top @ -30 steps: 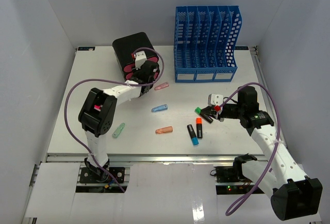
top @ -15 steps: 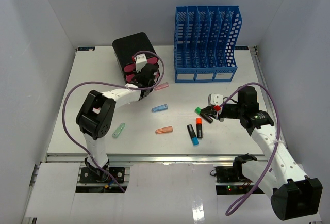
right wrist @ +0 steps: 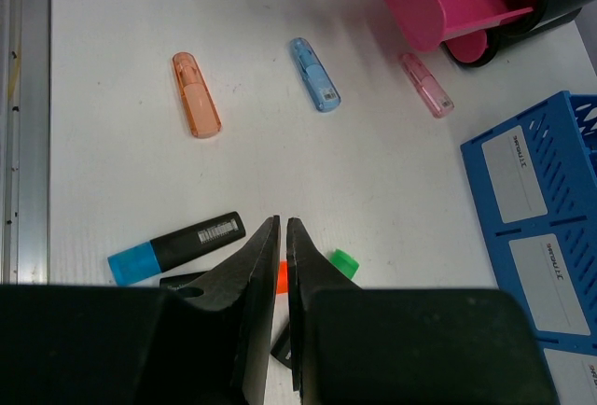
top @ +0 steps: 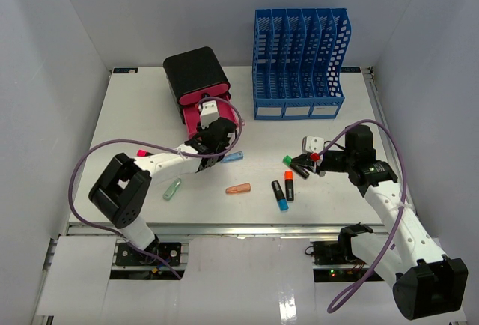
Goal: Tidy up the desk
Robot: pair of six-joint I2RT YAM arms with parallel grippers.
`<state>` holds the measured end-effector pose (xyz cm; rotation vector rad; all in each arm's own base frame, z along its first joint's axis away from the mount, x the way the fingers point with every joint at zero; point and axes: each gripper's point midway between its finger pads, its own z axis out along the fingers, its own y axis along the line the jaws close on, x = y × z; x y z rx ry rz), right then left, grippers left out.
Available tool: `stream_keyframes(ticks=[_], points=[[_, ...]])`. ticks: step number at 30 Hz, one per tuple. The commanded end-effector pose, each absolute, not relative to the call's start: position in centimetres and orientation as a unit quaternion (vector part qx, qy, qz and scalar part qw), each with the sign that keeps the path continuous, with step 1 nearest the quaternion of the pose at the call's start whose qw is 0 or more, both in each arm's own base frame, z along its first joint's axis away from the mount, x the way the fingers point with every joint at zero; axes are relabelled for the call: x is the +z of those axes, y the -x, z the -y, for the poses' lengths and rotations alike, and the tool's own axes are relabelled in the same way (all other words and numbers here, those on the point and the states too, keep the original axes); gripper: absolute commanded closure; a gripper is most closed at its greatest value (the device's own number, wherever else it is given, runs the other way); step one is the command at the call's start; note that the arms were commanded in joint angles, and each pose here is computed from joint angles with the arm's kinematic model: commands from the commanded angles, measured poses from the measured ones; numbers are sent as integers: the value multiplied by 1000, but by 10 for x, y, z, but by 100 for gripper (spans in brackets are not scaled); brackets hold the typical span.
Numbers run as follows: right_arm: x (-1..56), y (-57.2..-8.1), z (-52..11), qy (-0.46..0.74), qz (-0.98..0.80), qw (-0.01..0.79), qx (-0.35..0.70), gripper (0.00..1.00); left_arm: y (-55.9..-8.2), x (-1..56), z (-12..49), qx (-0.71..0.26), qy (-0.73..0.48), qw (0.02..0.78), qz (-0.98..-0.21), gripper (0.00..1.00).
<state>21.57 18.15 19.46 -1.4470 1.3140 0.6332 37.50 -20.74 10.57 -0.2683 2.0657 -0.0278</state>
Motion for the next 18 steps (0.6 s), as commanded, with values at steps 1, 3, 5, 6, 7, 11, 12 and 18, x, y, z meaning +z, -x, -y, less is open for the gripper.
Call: stream_keyframes(ticks=[1,3,5,6,7,11,12,18], points=[[200,-219,-183,606,-535,528,261,87,-370,131,213,-41,141,524,-839,62],[200,-218,-183,606,-534,528,262,86,-372,129,213,-32,138,522,-841,36],[199,-217,-183,607,-533,527,263,82,-374,130,214,-30,135,521,-842,8],[198,-216,-183,607,-533,526,265,77,-374,131,215,-32,134,521,-842,4],[197,-215,-183,608,-532,526,267,71,-374,131,217,-35,131,520,-844,2],[195,-216,-182,599,-545,521,269,43,-370,136,224,-54,104,513,-851,2],[195,-220,-181,585,-565,515,270,36,-365,139,228,-70,87,507,-854,2],[176,-243,-163,535,-711,394,230,32,-315,178,249,-205,-12,486,-850,2]])
